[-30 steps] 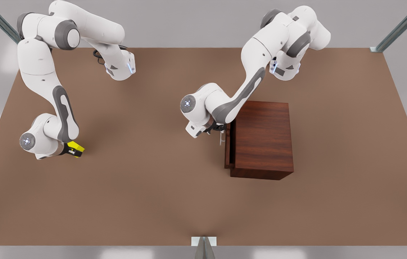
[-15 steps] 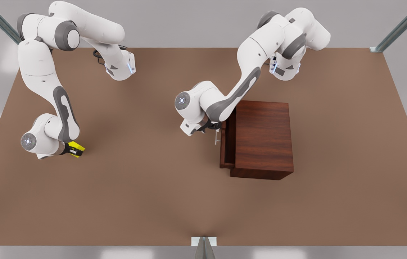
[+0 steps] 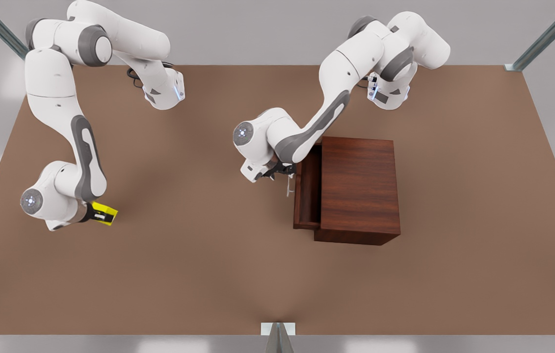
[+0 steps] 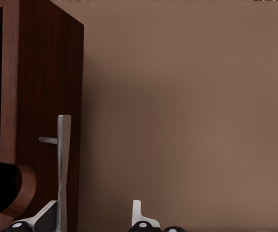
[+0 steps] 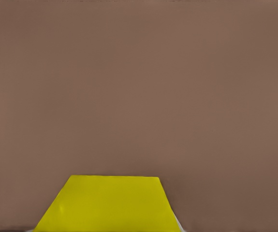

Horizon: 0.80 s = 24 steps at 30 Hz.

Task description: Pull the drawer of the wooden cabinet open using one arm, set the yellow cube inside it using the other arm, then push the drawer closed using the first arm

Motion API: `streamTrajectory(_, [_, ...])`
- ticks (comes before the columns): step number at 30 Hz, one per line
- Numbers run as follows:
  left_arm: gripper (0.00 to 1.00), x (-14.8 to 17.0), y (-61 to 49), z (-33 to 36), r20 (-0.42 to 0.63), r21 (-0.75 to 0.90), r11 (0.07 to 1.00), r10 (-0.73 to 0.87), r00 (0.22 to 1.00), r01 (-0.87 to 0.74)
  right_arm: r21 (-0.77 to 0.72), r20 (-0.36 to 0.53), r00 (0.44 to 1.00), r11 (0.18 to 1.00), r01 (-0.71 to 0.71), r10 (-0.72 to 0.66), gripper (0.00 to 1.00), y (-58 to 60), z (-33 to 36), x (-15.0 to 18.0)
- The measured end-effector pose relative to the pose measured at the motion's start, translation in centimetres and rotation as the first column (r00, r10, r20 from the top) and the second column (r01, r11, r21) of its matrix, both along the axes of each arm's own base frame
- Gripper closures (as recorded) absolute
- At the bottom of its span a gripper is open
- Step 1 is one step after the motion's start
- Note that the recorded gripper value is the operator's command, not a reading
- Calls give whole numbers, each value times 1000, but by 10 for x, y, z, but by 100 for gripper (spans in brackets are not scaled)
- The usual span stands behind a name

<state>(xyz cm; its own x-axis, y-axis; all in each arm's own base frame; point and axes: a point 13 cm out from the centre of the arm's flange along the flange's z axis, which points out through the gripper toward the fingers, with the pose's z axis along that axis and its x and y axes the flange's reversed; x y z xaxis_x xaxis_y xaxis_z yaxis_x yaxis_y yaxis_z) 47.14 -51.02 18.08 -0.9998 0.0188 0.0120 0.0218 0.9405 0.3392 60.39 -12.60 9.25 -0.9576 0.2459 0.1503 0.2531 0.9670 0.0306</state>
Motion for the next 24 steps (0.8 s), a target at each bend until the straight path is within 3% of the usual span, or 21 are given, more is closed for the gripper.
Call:
streamTrajectory(5, [21, -1, -15, 14, 8, -36, 999, 11, 1000, -11, 18, 4, 999, 999, -38, 37, 56, 19, 13, 13])
streamTrajectory(6, [18, 0, -21, 25, 16, -53, 998, 15, 1000, -14, 19, 3, 999, 999, -41, 41, 56, 19, 14, 13])
streamTrajectory(7, [0, 3, -26, 38, 24, -71, 997, 24, 999, -22, 21, 1, 999, 999, -43, 43, 56, 20, 15, 13])
streamTrajectory(9, [0, 12, -23, 73, 37, -96, 994, 52, 998, -49, 23, -3, 999, 999, -47, 47, 56, 20, 16, 12])
streamTrajectory(11, [0, 37, 9, 148, 57, -141, 983, 131, 990, -122, 25, 5, 998, 998, -57, 57, 56, 25, 21, 16])
streamTrajectory(14, [0, 99, 188, 279, 27, -170, 923, 356, 934, -346, 72, 88, 980, 981, -182, 176, 56, 111, 57, 52])
streamTrajectory(16, [0, 85, 320, 305, -58, -115, 876, 465, 884, -468, 88, 164, 938, 943, -321, 304, 56, 208, 91, 75])
streamTrajectory(19, [0, 57, 367, 274, -189, -58, 885, 445, 876, -462, 68, 266, 846, 866, -495, 463, 56, 340, 141, 86])
streamTrajectory(21, [0, 50, 362, 265, -241, -65, 909, 385, 891, -411, 44, 326, 768, 802, -595, 552, 56, 422, 172, 79])
streamTrajectory(24, [0, 46, 351, 259, -284, -94, 937, 299, 911, -337, -51, 390, 598, 664, -746, 700, 56, 540, 211, 44])
